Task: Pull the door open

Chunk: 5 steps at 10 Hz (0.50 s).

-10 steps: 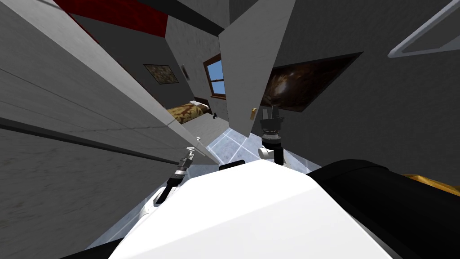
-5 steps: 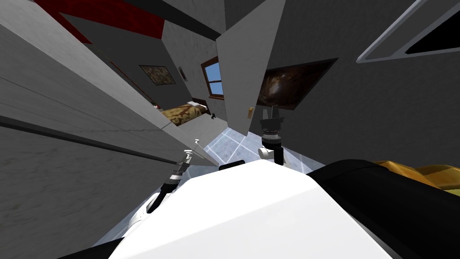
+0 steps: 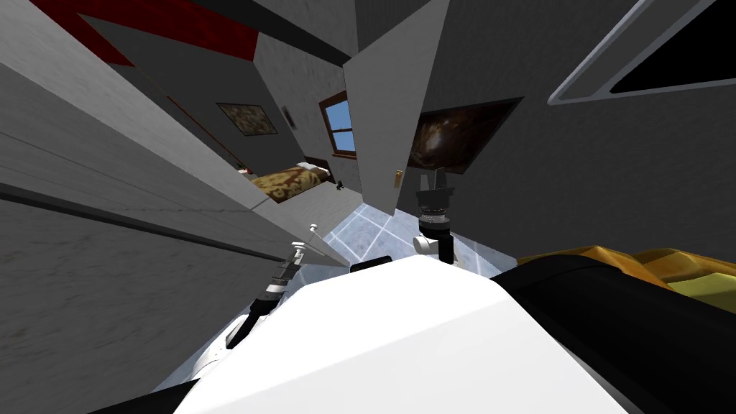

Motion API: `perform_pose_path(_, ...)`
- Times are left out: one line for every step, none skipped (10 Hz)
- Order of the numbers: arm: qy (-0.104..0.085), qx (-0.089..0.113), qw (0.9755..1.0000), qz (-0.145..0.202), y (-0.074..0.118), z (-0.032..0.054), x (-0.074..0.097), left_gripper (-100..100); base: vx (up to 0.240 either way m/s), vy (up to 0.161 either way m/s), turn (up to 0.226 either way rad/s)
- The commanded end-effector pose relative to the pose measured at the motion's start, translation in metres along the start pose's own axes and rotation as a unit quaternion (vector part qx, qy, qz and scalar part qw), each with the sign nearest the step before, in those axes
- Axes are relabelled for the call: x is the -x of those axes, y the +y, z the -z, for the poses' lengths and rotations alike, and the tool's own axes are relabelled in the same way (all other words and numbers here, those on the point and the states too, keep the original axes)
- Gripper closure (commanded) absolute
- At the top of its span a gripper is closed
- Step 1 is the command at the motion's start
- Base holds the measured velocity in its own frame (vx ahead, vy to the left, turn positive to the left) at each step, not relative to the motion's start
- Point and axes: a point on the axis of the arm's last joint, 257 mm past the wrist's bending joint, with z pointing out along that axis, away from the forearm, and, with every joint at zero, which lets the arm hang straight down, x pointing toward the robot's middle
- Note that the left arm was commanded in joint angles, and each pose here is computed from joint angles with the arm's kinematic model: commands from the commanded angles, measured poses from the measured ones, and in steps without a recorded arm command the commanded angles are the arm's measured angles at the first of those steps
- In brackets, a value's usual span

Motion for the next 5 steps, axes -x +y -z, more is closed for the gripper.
perform_pose_path(0.0, 0.0, 1.0, 0.0, 0.001, 0.0071, 0.003, 100, -0.024, -0.015, -0.063)
perform_pose_path(0.001, 0.0, 1.0, 0.0, 0.002, 0.0116, 0.005, 100, -0.033, -0.019, -0.084)
perform_pose_path(0.002, 0.0, 1.0, 0.0, 0.002, 0.017, 0.006, 100, -0.022, -0.002, -0.047)
perform_pose_path(0.003, 0.0, 1.0, -0.001, 0.002, 0.0231, 0.009, 100, -0.093, 0.086, -0.135)
perform_pose_path(0.004, -0.001, 1.0, -0.001, 0.002, 0.0299, 0.011, 100, -0.131, 0.081, -0.178)
